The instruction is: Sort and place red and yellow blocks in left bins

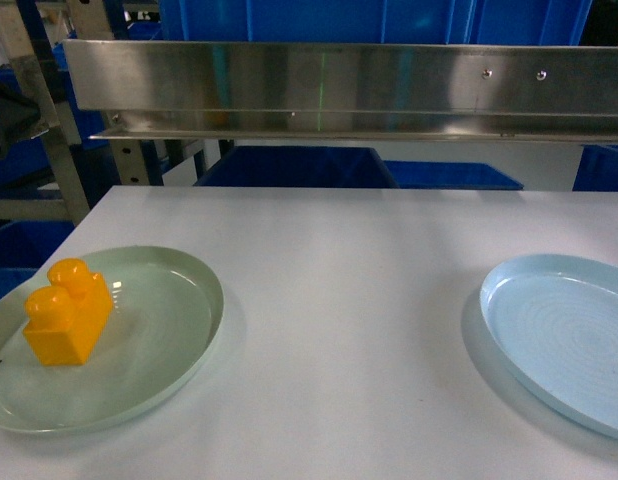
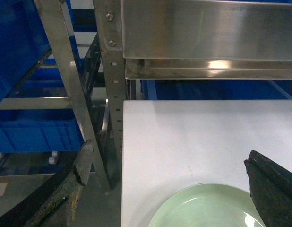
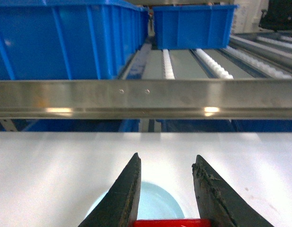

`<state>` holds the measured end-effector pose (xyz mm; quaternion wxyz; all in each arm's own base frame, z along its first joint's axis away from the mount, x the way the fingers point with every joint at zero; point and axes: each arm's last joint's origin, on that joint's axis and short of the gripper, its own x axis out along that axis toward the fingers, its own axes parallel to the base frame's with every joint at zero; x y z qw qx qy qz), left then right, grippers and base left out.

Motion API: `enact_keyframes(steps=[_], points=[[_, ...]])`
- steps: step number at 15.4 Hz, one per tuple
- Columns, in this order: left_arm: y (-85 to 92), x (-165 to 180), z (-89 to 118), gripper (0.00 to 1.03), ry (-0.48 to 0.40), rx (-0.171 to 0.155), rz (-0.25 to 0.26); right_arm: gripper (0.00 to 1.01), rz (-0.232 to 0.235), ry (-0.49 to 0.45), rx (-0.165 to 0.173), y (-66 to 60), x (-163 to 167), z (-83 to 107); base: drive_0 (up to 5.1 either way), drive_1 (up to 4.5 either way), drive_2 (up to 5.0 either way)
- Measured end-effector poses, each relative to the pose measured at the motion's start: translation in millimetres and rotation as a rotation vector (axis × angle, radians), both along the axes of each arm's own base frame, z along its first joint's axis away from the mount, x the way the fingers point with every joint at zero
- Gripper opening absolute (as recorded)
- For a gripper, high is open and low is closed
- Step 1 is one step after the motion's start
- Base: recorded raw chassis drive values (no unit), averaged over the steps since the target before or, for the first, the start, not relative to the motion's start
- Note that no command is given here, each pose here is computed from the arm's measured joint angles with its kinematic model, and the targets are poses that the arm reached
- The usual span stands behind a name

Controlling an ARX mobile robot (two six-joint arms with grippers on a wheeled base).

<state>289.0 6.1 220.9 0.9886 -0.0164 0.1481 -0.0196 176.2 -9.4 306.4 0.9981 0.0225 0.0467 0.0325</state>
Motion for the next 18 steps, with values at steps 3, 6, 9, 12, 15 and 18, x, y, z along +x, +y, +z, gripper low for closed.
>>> enact_keyframes(steps=[3, 6, 9, 12, 15, 18], points=[[0.0, 0.0, 0.1, 0.98, -0.001, 0.0, 0.0, 0.28, -0.044, 0.031, -0.008, -5.0, -5.7, -9.4, 0.0, 0.0, 0.0], [0.0, 0.0, 0.0, 0.98, 0.0, 0.0, 0.0, 0.28, -0.006, 0.065, -0.025, 1.1, -5.4, -15.6, 0.0, 0.0, 0.0], [0.0, 0.0, 0.0, 0.98, 0.0, 0.0, 0.0, 0.28, 0.013, 0.077, -0.056, 3.2, -5.0, -18.4, 0.0, 0.0, 0.0], [0.0, 0.0, 0.0, 0.98, 0.0, 0.0, 0.0, 0.28, 0.059, 0.115, -0.071, 6.5, -4.4, -22.7, 0.0, 0.0, 0.0], [0.0, 0.0, 0.0, 0.98, 0.0, 0.0, 0.0, 0.28, 0.077, 0.131, -0.081, 8.5, -4.1, -24.6, 0.0, 0.0, 0.0], [-5.3, 25.6, 17.8, 0.98, 0.172, -0.052, 0.017, 0.28, 0.077, 0.131, -0.084, 8.4, -4.1, -24.6, 0.0, 0.0, 0.0]])
